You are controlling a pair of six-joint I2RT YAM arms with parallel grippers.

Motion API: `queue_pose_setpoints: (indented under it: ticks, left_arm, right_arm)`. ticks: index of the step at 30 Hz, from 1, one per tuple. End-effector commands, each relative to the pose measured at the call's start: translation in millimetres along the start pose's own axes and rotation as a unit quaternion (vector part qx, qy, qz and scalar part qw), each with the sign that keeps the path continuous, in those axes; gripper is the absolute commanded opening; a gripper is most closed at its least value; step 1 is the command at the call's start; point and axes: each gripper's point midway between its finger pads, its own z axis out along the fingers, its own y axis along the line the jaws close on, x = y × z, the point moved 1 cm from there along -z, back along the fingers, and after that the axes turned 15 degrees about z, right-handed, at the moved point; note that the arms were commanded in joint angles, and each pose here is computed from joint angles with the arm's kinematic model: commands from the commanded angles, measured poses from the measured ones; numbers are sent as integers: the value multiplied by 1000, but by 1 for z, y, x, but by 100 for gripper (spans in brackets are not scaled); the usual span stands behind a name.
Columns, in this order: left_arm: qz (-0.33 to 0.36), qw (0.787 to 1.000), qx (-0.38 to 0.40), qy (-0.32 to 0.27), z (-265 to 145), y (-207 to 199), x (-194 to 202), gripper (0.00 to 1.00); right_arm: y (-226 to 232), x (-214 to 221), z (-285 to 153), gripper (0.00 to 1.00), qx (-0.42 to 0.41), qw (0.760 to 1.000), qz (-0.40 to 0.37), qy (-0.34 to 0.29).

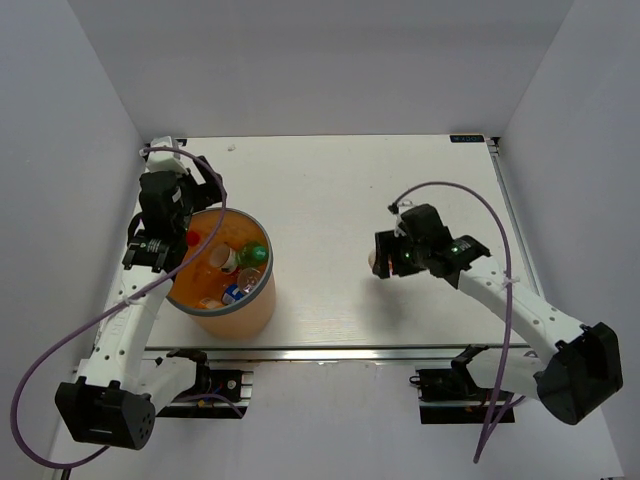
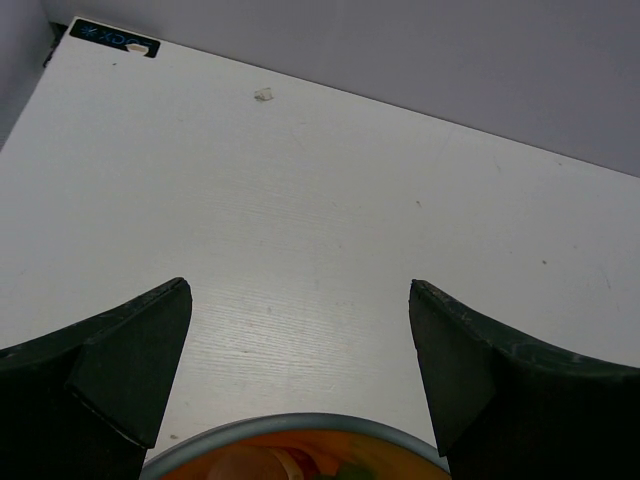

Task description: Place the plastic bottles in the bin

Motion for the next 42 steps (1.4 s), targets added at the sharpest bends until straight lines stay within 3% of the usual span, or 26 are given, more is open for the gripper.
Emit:
queue_pose_setpoints:
  ticks: [1,3,8,13,15,16,18,19,21,23,28,31,33,36,37,38,40,42]
  left_arm:
    - [1,999,-37,-9,-9,13,-3,98]
    - [2,999,-43,-7,-10,15,-2,98]
    - [-1,997,-74,-4,-12,26,0,98]
    - [-12,995,-100,-1,-13,33,1,98]
    - [-16,993,-116,2,-13,38,1,98]
    - [-19,992,-122,10,-11,39,2,98]
    - [-21,991,-129,22,-9,41,3,98]
    - [-20,991,-131,28,-7,41,5,98]
    - [-21,990,-134,28,-6,42,6,98]
    - [-21,990,-138,29,-6,43,7,98]
    - [-24,990,-140,24,-8,44,5,98]
    - [-24,989,-146,23,-9,46,4,98]
    - [-23,989,-147,25,-9,46,6,98]
    - [-24,988,-147,26,-8,46,7,98]
    - [-24,988,-148,27,-7,46,8,98]
    - [-23,988,-150,29,-6,46,8,98]
    - [-23,988,-149,32,-4,46,10,98]
    - [-22,989,-143,35,-2,43,11,98]
  right_arm:
    - [85,-71,-49,27,-171,974,-78,-124]
    - [126,-82,-68,27,-236,952,-121,-151]
    - [236,-96,-126,28,-360,868,-268,-212]
    - [314,-81,-119,34,-442,814,-347,-148]
    - [338,-74,-119,37,-453,801,-361,-150]
    - [348,-71,-105,53,-448,803,-365,-145]
    - [371,-69,-120,66,-464,783,-385,-153]
    - [373,-58,-103,77,-457,787,-395,-122]
    - [385,-61,-113,89,-471,776,-402,-121]
    - [384,-59,-101,89,-457,785,-406,-103]
    - [371,-65,-108,89,-441,789,-410,-126]
    - [342,-83,-110,89,-413,812,-382,-156]
    - [307,-114,-101,89,-376,846,-335,-177]
    - [219,-158,-76,89,-283,921,-194,-187]
    - [166,-168,-60,89,-226,947,-134,-188]
    - [137,-170,-53,89,-194,961,-66,-184]
    - [55,-165,-37,89,-108,976,49,-182]
    - [11,-153,-38,89,-86,972,130,-177]
